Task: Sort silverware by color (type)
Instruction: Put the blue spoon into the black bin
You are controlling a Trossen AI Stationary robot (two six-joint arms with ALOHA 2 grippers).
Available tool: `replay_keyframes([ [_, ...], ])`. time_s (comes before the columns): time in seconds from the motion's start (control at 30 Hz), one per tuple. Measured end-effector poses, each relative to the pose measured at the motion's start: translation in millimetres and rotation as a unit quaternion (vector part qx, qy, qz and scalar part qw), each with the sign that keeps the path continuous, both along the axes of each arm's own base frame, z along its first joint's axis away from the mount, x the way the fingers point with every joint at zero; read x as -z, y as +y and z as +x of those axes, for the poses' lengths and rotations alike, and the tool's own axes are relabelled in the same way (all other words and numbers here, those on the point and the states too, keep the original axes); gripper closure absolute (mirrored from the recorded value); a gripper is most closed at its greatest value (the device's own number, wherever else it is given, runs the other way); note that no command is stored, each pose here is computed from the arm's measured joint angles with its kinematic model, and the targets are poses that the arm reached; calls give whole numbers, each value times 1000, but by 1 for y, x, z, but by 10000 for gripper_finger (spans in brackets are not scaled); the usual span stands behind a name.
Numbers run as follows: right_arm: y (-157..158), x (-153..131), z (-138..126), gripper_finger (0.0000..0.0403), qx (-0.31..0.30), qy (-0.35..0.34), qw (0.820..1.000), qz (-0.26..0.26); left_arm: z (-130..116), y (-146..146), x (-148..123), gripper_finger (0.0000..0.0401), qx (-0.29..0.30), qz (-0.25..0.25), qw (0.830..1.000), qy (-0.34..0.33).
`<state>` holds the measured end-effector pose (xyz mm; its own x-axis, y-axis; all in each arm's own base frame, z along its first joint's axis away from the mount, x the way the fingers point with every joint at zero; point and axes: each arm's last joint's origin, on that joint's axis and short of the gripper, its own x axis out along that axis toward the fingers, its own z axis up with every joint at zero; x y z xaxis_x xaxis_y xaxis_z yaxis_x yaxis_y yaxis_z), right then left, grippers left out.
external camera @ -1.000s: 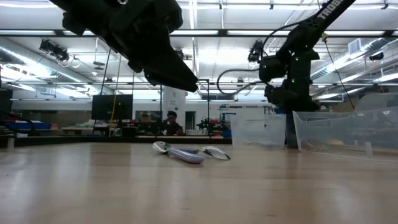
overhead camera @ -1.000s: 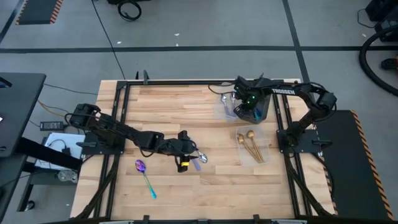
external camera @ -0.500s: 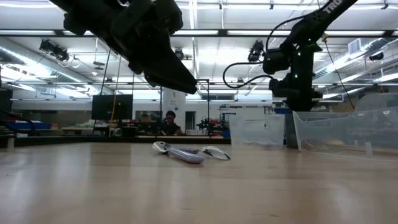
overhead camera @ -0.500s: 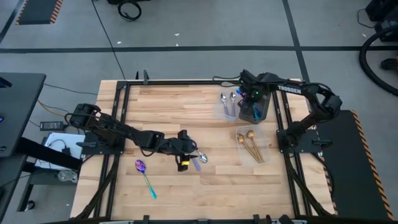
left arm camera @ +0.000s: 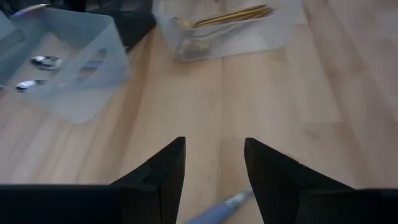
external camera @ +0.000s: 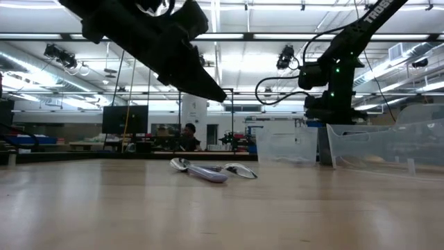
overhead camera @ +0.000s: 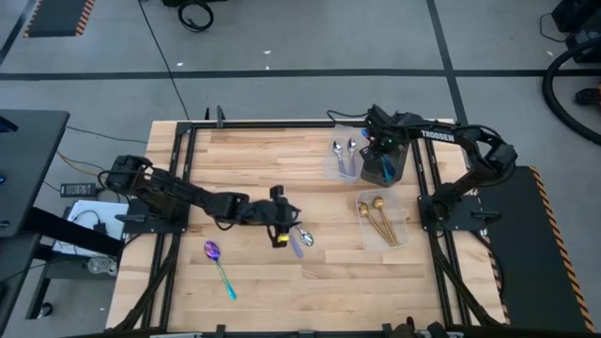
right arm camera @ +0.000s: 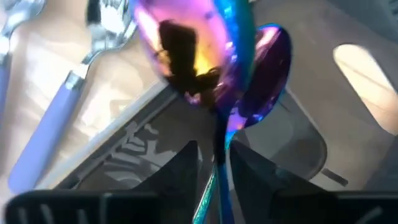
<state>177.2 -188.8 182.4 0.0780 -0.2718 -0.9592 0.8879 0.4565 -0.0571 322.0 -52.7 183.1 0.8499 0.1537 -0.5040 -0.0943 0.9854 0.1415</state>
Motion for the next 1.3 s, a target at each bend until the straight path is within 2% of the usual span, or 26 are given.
replay_keyframes([
  [0.17, -1, 6, 0, 363, 34, -23, 999, -10, 0, 1, 0, 229, 6, 13, 1000, 3],
  [0.27, 0, 6, 1, 391, 50, -35, 998, 1, -1, -4, 0, 229, 24, 32, 999, 6],
  [0.53, 0, -9, 6, 387, 120, -73, 989, 45, -2, -9, 0, 229, 70, 95, 993, 17],
  [0.87, 2, -26, 6, 387, 210, -76, 971, 87, -2, -10, 1, 229, 78, 106, 991, 21],
  [1.1, 6, -28, -3, 388, 293, -52, 945, 133, -2, -10, 1, 229, 88, 122, 988, 23],
  [1.3, 3, -28, -3, 382, 326, -70, 933, 138, -3, -10, 2, 229, 94, 132, 986, 33],
])
